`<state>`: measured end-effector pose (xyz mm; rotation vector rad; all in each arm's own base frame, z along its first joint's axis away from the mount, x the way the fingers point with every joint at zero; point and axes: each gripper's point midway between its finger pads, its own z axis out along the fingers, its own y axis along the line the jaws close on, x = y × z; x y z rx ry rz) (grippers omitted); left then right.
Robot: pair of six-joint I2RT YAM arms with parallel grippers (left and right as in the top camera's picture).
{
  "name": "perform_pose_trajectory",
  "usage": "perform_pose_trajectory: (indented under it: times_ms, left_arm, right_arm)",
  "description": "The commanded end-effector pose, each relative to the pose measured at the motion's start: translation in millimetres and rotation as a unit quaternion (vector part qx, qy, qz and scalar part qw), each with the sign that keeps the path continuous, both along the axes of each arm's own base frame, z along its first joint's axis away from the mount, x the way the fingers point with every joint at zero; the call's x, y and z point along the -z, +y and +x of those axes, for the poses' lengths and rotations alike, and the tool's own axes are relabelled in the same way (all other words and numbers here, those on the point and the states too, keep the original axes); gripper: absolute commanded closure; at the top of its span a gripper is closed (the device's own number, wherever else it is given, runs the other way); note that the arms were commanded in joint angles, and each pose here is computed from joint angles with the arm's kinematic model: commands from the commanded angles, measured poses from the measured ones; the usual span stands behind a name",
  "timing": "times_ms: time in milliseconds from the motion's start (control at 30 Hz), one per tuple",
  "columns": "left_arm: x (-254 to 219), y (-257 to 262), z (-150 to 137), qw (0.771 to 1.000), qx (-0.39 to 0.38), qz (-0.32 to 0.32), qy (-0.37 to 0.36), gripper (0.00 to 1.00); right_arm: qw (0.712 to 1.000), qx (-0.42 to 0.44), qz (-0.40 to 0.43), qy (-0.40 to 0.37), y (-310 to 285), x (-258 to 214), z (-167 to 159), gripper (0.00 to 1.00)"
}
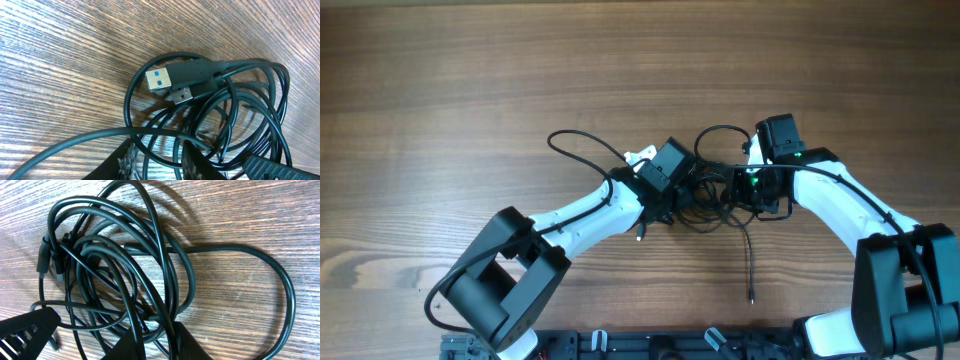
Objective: Untangle cables
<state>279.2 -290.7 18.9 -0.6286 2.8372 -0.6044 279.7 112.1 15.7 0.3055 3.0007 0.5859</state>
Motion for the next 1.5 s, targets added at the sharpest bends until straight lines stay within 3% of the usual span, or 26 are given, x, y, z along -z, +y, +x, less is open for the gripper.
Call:
perform_pose_trajectory:
  times_ms: [0, 67, 233, 300, 500, 567, 700, 933, 1067, 1300, 1467]
  left_arm:
    - [5, 2, 1, 1.0, -0.007, 0.011, -0.002, 0.69]
    - [5, 4, 3, 1.0, -0.011, 0.018, -0.008, 0.73]
    - [6, 10, 8, 0.999, -0.015, 0.031, -0.019, 0.96]
    - [6, 10, 8, 0.999, -0.015, 0.032, -0.019, 0.96]
    - [-11, 39, 26, 0.998, -0.009, 0.045, -0.036, 0.96]
    - [-31, 60, 39, 0.997, -0.016, 0.044, -0.056, 0.96]
    - [-84, 99, 63, 0.993, -0.019, 0.023, -0.116, 0.96]
    - [-143, 136, 75, 0.985, -0.052, -0.073, -0.149, 0.96]
    - [-151, 162, 82, 0.981, -0.074, -0.091, -0.153, 0.96]
    - [-138, 237, 85, 0.979, -0.143, -0.052, -0.134, 0.96]
    - [-132, 275, 75, 0.972, -0.198, -0.073, -0.1, 0.96]
  right_arm:
    - [1.0, 0.001, -0.007, 0.008, -3, 4, -1, 0.77]
    - [1.0, 0.001, -0.006, 0.008, -3, 4, -1, 0.77]
    - [1.0, 0.001, -0.007, 0.01, -3, 5, -2, 0.76]
    - [1.0, 0.001, -0.007, 0.012, -3, 5, -3, 0.68]
    - [1.0, 0.002, -0.016, 0.02, -6, 6, -7, 0.67]
    - [0.999, 0.005, -0.033, 0.021, -12, 8, -8, 0.73]
    - [0.999, 0.01, -0.047, 0.021, -16, 10, -7, 0.94]
    - [0.998, 0.021, -0.05, 0.025, -18, 10, -8, 0.96]
    - [0.994, 0.055, -0.088, 0.043, -32, 14, -13, 0.96]
    - [0.967, 0.121, -0.216, 0.064, -79, 17, -27, 0.96]
    - [0.972, 0.129, -0.189, 0.061, -70, 17, -22, 0.96]
